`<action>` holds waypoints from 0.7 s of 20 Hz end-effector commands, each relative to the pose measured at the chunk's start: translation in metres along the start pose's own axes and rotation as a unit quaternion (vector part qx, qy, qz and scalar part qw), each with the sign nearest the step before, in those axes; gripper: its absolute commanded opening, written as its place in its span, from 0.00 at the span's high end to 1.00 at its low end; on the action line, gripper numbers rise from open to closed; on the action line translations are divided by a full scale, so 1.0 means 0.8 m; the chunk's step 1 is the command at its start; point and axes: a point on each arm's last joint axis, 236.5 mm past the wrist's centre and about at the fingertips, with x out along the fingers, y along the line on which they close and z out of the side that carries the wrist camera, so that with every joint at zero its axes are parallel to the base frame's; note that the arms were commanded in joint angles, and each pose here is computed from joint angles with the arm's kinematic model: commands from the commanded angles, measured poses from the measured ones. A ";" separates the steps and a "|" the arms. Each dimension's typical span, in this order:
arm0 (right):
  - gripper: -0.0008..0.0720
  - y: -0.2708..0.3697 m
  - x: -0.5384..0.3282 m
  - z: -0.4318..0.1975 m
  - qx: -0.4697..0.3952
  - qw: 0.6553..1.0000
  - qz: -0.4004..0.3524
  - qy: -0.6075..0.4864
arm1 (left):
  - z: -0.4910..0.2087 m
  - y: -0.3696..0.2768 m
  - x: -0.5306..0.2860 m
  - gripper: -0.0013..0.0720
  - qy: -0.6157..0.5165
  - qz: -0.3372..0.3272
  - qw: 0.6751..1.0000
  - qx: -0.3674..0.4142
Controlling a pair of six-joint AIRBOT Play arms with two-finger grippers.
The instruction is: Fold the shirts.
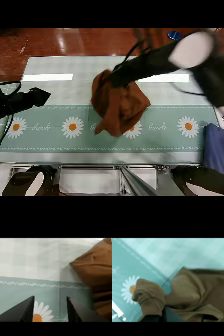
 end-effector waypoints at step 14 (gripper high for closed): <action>0.42 -0.266 -0.126 -0.050 0.210 0.960 -0.187 0.006 | -0.146 0.013 0.011 0.31 0.203 -0.019 0.977 -0.061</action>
